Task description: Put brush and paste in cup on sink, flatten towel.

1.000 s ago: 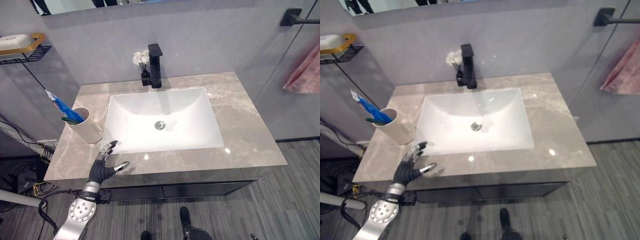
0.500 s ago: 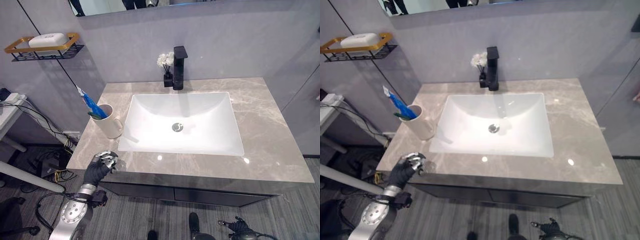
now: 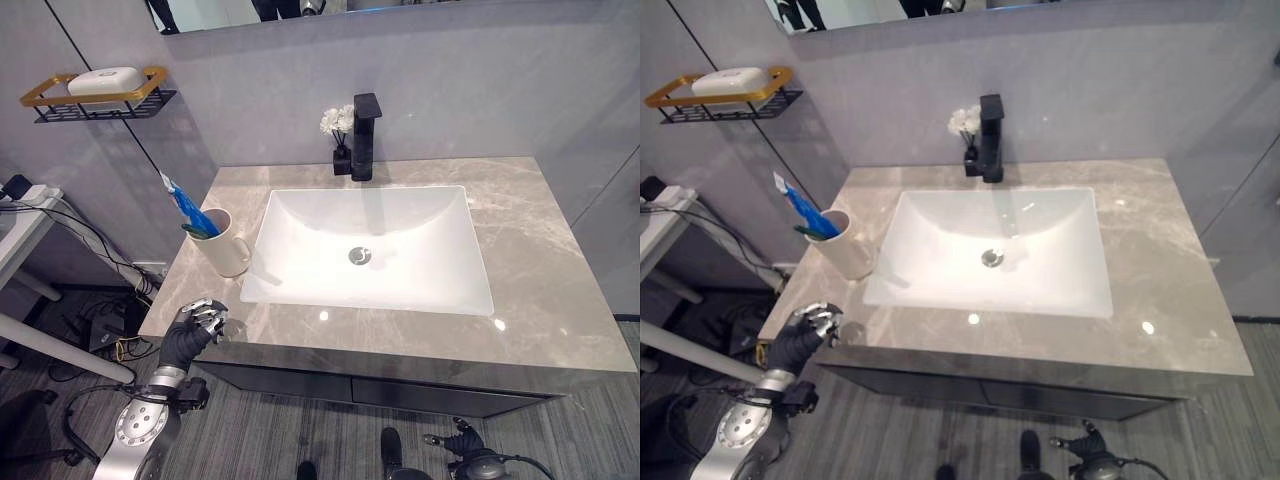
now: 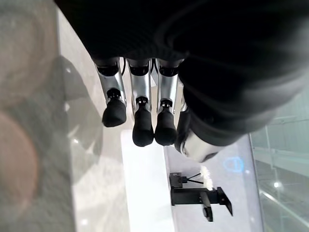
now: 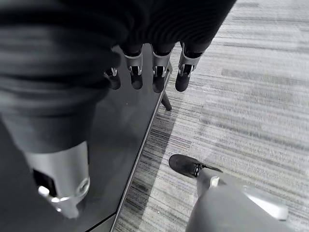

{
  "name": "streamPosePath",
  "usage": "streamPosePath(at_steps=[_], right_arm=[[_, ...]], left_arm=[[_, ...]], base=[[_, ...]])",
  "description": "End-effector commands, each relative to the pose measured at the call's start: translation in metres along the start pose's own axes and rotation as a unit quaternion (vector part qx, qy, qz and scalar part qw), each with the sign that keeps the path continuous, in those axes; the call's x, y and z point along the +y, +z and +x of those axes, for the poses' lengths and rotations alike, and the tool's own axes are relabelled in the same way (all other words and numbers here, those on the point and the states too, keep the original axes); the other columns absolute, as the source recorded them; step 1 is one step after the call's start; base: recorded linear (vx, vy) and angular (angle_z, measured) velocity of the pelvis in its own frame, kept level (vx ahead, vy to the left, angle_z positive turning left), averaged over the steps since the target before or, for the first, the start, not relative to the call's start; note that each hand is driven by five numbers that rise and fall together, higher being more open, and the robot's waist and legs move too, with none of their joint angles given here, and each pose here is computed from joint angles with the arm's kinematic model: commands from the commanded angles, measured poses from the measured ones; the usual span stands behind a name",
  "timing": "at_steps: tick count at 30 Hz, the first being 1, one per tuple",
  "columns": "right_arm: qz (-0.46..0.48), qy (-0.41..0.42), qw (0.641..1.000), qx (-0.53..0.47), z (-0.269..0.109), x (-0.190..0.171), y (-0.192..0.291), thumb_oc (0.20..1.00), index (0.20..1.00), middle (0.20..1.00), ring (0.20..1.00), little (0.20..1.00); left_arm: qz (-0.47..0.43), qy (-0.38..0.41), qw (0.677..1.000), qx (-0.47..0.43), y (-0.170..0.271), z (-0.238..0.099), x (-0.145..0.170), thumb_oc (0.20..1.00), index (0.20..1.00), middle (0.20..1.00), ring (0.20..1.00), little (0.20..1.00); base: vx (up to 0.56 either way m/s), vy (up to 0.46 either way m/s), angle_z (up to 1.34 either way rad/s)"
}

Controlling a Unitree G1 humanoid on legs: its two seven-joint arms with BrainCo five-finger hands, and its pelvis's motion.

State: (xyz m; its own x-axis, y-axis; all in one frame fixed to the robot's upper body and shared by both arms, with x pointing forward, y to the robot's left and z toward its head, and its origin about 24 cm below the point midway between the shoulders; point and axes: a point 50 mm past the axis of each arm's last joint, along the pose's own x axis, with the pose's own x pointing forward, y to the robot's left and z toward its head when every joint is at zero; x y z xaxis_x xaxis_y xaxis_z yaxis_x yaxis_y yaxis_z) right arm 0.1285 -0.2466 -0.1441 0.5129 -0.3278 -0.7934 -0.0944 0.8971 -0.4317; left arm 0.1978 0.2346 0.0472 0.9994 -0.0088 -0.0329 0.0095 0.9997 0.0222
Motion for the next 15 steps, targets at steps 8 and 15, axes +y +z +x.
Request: streamPosePath(at_steps=[8,15], right_arm=[[-0.014,0.011,0.999,-0.043,0.002,0.006,0.022,1.000,1.000,1.000,1.000,1.000],[-0.026,0.010,0.999,-0.019,0.001,0.006,0.010,1.000,1.000,1.000,1.000,1.000]], left_arm=[[0.014,0.024,0.998,-0.060,0.030,0.016,0.015,0.200,0.200,0.200,0.200,0.200],[0.015,0.026,0.998,-0.062,0.032,0.018,0.016,0.200,0.200,0.200,0.200,0.200]], base=[[0.00,0.000,0.00],[0.00,0.000,0.00]])
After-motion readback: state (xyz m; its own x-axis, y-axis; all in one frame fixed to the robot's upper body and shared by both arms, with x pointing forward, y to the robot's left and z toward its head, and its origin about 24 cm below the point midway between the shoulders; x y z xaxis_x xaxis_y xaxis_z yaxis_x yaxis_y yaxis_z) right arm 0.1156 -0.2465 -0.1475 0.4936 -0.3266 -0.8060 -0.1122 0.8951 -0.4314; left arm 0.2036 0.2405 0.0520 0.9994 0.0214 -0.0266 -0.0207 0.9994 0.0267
